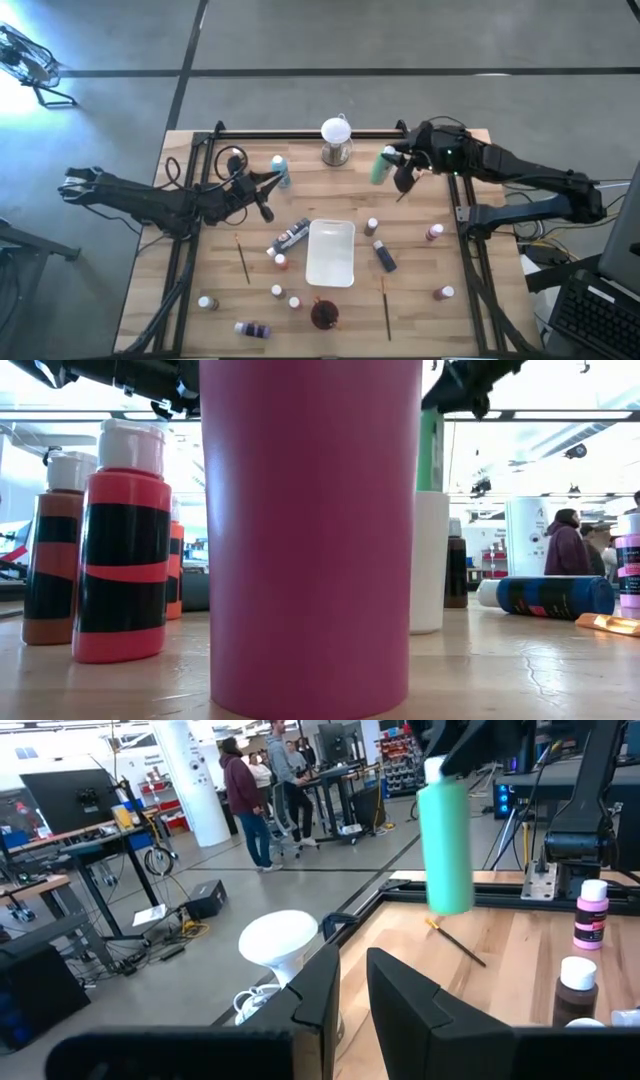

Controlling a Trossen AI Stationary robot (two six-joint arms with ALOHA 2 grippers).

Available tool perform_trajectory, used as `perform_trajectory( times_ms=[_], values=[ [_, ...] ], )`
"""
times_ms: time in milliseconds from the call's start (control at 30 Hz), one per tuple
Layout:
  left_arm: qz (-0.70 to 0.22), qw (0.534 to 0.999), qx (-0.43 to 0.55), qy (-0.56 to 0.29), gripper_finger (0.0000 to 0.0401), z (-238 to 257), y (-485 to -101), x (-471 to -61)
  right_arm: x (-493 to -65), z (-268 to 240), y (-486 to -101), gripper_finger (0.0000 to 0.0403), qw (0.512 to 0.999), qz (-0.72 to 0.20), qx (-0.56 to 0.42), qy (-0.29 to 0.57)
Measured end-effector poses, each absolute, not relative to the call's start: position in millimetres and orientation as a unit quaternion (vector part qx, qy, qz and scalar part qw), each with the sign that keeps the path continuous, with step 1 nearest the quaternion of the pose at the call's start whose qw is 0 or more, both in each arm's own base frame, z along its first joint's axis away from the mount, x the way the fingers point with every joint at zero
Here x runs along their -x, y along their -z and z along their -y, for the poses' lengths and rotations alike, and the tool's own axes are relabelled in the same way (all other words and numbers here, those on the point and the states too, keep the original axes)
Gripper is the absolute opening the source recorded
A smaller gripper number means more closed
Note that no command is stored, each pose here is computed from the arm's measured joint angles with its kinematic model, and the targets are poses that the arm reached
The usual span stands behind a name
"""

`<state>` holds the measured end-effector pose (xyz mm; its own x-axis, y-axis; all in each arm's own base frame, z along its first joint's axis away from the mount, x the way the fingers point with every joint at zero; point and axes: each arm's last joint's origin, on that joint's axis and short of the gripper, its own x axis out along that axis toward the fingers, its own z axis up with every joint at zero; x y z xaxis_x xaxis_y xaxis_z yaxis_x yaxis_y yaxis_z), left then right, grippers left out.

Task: Pick & Place Paint Supplies
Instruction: Put the green paint bottle into the white bin

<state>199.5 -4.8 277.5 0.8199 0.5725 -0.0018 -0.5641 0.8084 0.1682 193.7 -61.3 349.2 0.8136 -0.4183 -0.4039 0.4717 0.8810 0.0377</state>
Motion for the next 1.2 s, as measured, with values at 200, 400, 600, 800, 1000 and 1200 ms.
perform_trajectory(
  times_ms=[200,400,600,800,1000,1200],
  values=[
    [-0.027,0.95,-0.088,-0.299,0.0061,5,-278,-199,-197,36,-371,0.0115,0.968,-0.175,-0.048,0.173],
    [-0.026,0.95,-0.086,-0.299,0.0061,5,-278,-199,-210,14,-376,0.0115,0.978,-0.17,-0.037,0.119],
    [-0.027,0.95,-0.084,-0.299,0.0061,5,-278,-199,-236,-5,-367,0.0115,0.979,-0.189,-0.022,0.078],
    [-0.031,0.951,-0.081,-0.298,0.0061,5,-277,-199,-256,-26,-352,0.0115,0.981,-0.19,0.0,0.047],
    [-0.033,0.951,-0.079,-0.298,0.0061,5,-276,-199,-266,-45,-338,0.0115,0.977,-0.208,0.014,0.048],
    [-0.031,0.951,-0.074,-0.298,0.0061,5,-276,-199,-286,-61,-320,0.0115,0.975,-0.216,0.027,0.045]
  ],
)
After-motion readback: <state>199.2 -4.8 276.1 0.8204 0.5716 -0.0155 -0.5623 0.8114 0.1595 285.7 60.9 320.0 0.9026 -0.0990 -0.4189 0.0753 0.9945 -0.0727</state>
